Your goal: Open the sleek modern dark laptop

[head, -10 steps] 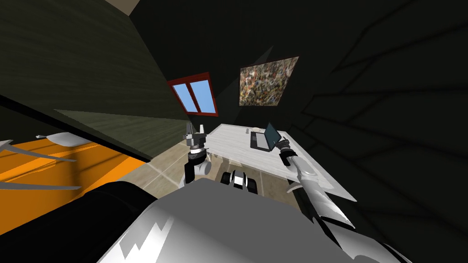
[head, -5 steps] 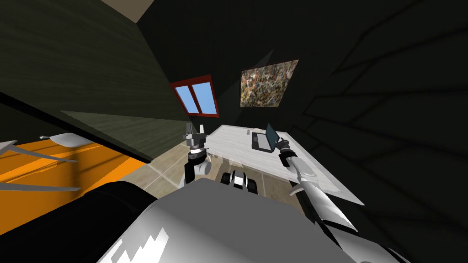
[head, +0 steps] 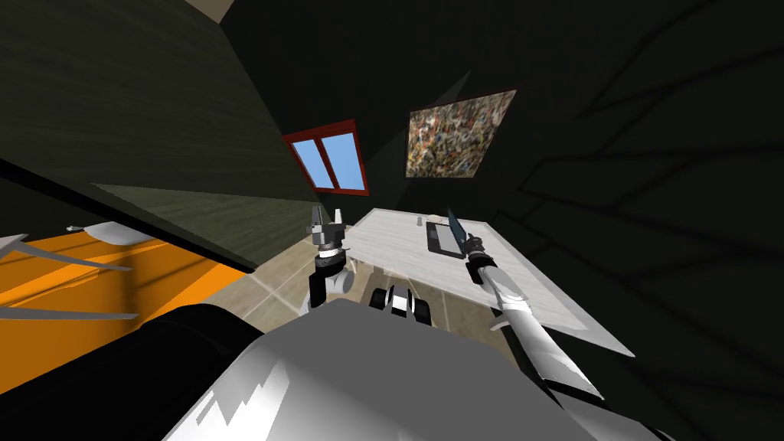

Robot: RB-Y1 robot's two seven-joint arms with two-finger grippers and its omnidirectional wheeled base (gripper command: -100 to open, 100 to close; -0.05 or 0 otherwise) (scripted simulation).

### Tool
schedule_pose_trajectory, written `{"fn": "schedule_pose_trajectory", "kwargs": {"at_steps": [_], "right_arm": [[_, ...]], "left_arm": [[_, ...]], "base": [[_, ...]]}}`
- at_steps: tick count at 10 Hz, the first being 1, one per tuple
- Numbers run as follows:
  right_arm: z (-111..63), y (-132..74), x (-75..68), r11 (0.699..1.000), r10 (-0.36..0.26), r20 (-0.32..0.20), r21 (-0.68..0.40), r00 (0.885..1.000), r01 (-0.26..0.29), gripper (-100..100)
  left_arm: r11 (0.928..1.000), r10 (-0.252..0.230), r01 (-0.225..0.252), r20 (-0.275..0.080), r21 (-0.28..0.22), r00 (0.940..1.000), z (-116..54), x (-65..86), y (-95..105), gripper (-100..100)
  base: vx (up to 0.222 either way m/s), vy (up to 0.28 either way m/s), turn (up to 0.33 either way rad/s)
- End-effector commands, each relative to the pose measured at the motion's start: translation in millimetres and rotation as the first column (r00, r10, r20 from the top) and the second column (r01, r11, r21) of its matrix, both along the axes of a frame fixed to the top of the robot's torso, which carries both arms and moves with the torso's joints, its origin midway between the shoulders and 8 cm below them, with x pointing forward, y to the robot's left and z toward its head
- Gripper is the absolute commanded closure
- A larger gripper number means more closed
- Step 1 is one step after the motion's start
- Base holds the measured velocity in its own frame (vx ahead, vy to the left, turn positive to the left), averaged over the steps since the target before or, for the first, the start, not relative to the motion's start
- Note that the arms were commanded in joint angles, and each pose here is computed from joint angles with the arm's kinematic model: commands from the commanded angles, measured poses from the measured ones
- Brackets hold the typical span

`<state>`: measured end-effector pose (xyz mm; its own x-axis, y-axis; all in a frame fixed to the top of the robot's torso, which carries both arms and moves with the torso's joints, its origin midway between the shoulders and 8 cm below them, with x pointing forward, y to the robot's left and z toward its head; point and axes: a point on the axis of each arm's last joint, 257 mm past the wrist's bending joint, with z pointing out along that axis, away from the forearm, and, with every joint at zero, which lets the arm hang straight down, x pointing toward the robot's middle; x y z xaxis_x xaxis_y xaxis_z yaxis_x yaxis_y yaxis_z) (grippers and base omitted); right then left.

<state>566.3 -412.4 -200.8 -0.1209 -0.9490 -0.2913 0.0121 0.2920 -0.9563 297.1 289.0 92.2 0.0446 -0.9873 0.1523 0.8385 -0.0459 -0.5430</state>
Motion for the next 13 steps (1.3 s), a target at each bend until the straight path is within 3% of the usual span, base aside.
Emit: {"fn": "schedule_pose_trajectory", "kwargs": {"at_steps": [1,2,7,12,13], "right_arm": [[-2.1,2,-4.9,0.996,-0.001,-0.008,-0.088,1.000,0.000,100],[-3.9,2,-4.2,0.998,0.001,-0.010,-0.060,1.000,-0.002,100],[-24.4,16,-17.2,0.982,-0.020,-0.034,-0.190,0.999,0.013,100],[-42.8,38,-34.7,0.938,-0.046,-0.046,-0.345,0.998,0.028,100],[-34.1,21,-26.5,0.947,-0.029,-0.053,-0.321,0.998,0.010,-100]], "left_arm": [[1.0000,0.000,0.000,0.000,0.000,1.0000,0.0,0.0,0.0,0],[1.0000,0.000,0.000,0.000,0.000,1.0000,0.0,0.0,0.0,0],[1.0000,0.000,0.000,0.000,0.000,1.0000,0.0,0.0,0.0,0],[1.0000,0.000,0.000,0.000,0.000,1.0000,0.0,0.0,0.0,0],[1.0000,0.000,0.000,0.000,0.000,1.0000,0.0,0.0,0.0,0]], "base": [[0.030,0.047,0.007],[0.012,0.023,0.001],[0.019,-0.001,0.032],[0.024,-0.003,0.036],[0.013,0.057,-0.064]]}}
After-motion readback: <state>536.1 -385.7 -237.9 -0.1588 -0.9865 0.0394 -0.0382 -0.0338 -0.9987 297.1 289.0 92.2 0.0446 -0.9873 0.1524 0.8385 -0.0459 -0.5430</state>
